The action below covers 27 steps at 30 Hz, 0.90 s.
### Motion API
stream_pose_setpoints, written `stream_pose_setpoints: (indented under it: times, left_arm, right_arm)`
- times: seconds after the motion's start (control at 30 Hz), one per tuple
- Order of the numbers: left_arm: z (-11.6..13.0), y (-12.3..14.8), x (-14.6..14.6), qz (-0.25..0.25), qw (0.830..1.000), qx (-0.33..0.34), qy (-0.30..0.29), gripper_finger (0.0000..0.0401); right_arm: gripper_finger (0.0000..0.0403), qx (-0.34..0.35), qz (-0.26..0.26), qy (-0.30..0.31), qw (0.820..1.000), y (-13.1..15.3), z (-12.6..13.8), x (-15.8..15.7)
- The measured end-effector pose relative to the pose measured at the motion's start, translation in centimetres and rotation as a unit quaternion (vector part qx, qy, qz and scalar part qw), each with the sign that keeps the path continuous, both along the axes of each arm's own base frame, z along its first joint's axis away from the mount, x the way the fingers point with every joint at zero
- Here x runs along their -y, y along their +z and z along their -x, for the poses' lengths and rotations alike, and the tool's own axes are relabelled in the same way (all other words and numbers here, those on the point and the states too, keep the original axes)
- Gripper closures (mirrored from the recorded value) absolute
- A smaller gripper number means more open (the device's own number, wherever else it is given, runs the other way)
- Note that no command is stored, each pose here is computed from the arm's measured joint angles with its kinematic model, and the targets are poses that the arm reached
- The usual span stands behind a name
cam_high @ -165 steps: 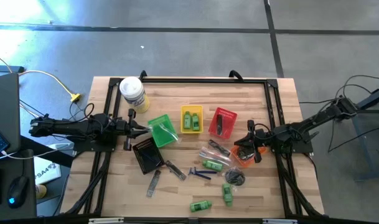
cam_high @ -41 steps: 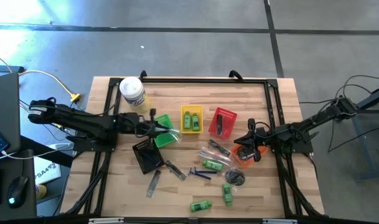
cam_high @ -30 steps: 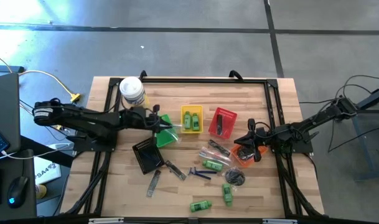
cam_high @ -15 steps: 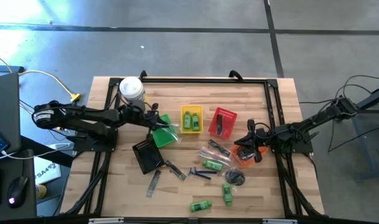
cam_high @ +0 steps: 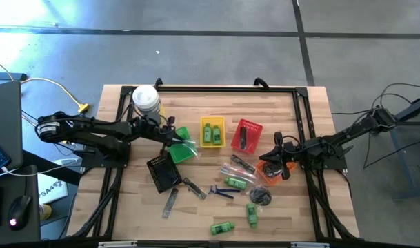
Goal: Pick & Place Travel size toiletries
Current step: Put the blue toothbrush into the green bin
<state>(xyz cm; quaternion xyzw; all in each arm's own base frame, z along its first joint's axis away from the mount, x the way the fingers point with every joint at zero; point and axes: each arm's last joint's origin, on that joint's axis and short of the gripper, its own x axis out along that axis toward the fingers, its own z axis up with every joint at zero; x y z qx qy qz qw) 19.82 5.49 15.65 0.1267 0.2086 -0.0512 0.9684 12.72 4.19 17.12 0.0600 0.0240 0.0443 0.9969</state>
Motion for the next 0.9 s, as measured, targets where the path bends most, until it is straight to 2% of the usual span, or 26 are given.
stream_pose_setpoints:
  times: [0.3, 0.47, 0.77, 0.9]
  left_arm:
    - [0.01, -0.03, -0.07, -0.008, 1.000, -0.003, 0.010, 0.0379]
    - [0.14, -0.29, 0.06, 0.013, 1.000, -0.016, 0.001, 0.0379]
    - [0.20, -0.41, 0.02, 0.018, 0.999, -0.025, 0.013, 0.0379]
    - [0.20, -0.41, 0.03, 0.030, 0.999, -0.025, 0.018, 0.0364]
  right_arm:
    - [0.0400, -0.001, -0.009, 0.000, 1.000, 0.00, 0.00, 0.00]
    - [0.0400, -0.001, -0.009, 0.001, 1.000, 0.00, 0.00, -0.01]
    - [0.0400, -0.001, -0.009, 0.001, 1.000, 0.00, 0.00, -0.01]
    - [0.0400, -0.001, -0.009, 0.001, 1.000, 0.00, 0.00, -0.01]
